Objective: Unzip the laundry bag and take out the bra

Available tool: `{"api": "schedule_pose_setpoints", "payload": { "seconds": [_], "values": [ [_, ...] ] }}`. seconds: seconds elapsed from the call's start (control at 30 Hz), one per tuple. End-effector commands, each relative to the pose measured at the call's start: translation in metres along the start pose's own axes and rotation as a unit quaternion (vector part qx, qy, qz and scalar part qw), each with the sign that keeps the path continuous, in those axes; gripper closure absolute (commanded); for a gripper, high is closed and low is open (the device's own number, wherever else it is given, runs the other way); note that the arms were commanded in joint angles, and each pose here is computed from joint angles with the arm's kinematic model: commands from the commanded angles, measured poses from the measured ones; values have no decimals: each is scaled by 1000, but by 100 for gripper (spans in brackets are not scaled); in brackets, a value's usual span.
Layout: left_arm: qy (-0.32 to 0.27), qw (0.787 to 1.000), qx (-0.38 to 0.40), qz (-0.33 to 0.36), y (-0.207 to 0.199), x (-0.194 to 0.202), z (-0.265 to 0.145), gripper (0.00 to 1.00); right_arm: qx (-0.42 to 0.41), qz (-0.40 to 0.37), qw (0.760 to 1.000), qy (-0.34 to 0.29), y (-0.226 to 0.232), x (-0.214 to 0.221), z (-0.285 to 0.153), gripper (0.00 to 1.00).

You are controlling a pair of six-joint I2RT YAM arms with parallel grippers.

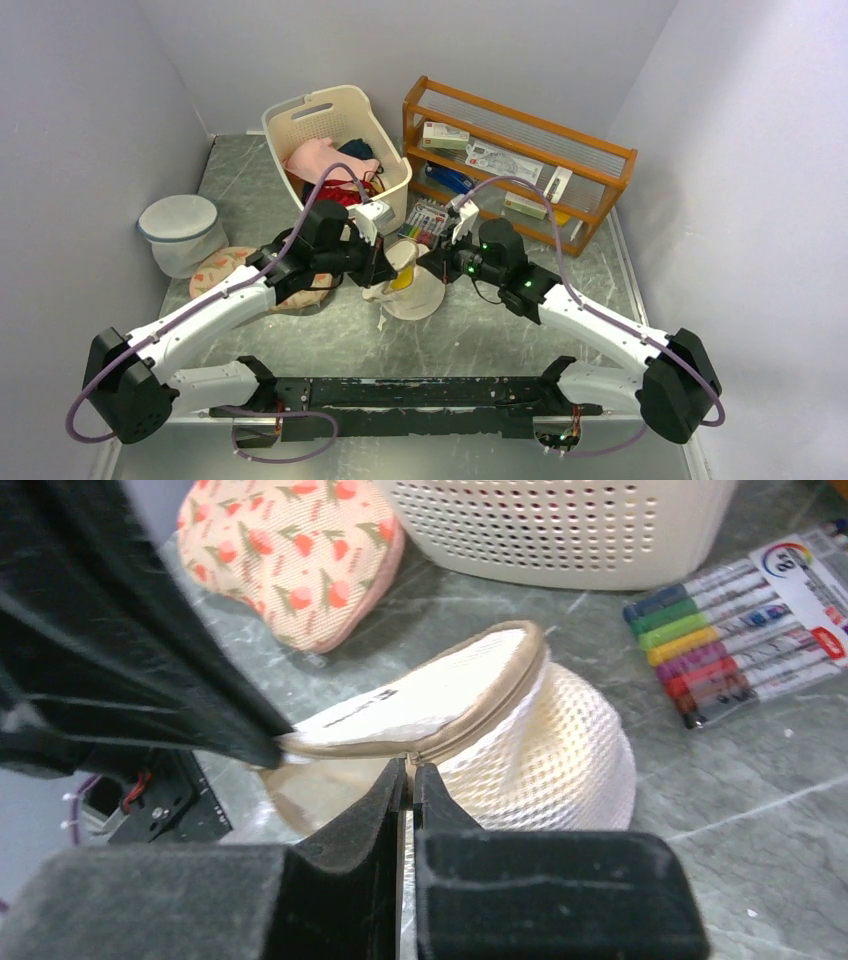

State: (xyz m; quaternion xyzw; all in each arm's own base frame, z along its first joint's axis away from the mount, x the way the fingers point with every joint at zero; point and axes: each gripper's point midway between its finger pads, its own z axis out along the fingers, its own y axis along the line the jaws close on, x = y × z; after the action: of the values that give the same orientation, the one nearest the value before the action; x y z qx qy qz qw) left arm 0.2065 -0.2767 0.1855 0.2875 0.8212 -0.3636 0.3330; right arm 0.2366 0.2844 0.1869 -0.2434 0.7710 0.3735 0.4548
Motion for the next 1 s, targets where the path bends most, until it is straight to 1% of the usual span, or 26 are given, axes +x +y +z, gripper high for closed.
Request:
{"api": "schedule_pose_setpoints", "payload": {
  "seconds": [0.0,0.2,0.37,0.43,0.5,0.57,0.7,0.87,0.9,0.93,0.97],
  "values": [
    [-12,999,23,39,-13,-9,-16,93,71,-7,997,-22,-32,-12,6,100],
    [4,999,-10,30,0,4,-19,93,118,-9,992,-30,-70,-14,13,100],
    [9,999,-28,24,5,12,-25,93,146,-25,989,-26,-84,-13,10,100],
    [12,999,-30,24,6,15,-26,93,130,-31,991,-26,-77,-15,7,100],
    [13,999,-30,24,6,17,-28,92,92,-39,995,-26,-62,-16,5,100],
    [13,999,-33,22,6,17,-29,84,47,-41,998,-24,-44,-15,2,100],
    [8,1000,-26,11,0,8,-28,62,-17,-25,999,-21,-17,-11,-5,100],
    [-1,1000,12,0,-15,-4,-24,42,-56,-11,998,-29,2,-12,-15,100],
    [-3,1000,19,-1,-18,-6,-23,36,-60,-11,998,-29,4,-12,-16,100],
    [-6,1000,25,-3,-20,-8,-22,33,-61,-10,998,-29,6,-13,-17,100],
    [-8,999,33,-5,-23,-10,-20,26,-64,-10,997,-29,7,-13,-18,100]
  ]
}}
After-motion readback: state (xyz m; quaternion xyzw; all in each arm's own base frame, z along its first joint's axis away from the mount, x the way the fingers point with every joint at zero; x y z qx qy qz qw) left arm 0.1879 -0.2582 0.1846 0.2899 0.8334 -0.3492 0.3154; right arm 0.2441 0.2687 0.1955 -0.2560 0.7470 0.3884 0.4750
